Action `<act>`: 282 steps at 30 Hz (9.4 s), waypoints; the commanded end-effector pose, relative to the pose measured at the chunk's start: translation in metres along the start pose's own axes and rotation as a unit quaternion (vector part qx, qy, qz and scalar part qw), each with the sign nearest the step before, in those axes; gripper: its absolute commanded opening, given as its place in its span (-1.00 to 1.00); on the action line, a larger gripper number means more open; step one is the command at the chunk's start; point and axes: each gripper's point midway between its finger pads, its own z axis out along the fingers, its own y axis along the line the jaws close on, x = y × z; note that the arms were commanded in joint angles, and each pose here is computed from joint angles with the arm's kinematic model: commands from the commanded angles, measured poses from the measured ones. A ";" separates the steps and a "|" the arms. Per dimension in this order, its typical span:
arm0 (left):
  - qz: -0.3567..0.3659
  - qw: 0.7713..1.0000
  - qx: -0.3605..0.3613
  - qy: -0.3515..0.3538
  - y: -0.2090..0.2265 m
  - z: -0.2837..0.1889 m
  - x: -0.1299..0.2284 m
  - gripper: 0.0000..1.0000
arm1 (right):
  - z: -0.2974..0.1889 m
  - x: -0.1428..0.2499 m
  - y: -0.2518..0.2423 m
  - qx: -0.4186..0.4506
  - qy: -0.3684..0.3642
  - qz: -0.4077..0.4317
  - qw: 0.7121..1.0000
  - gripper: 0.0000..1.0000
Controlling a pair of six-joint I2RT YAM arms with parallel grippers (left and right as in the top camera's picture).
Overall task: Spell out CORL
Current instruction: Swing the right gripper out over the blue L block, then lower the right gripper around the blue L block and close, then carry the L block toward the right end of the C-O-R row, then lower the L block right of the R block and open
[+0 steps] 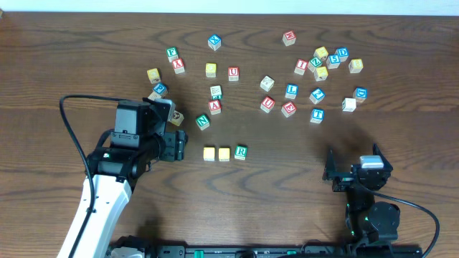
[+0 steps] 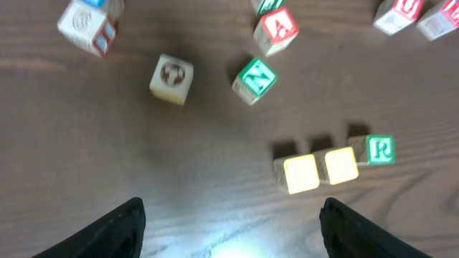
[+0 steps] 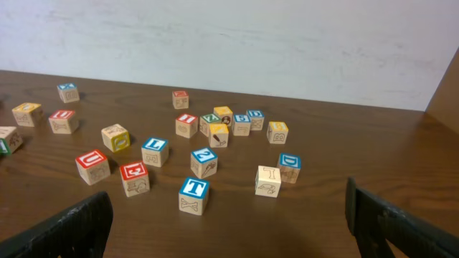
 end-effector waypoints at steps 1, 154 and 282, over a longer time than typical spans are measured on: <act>-0.010 1.000 0.002 0.012 0.002 0.003 0.007 0.54 | 0.000 0.001 -0.001 0.001 0.000 -0.001 1.000 0.99; -0.010 1.000 0.002 0.013 0.002 0.004 0.007 0.96 | 0.245 0.117 0.104 0.163 0.480 0.138 0.851 -0.56; -0.010 1.000 0.002 0.013 0.002 0.004 0.007 0.96 | 0.042 0.122 0.223 0.014 0.534 0.058 0.844 -0.96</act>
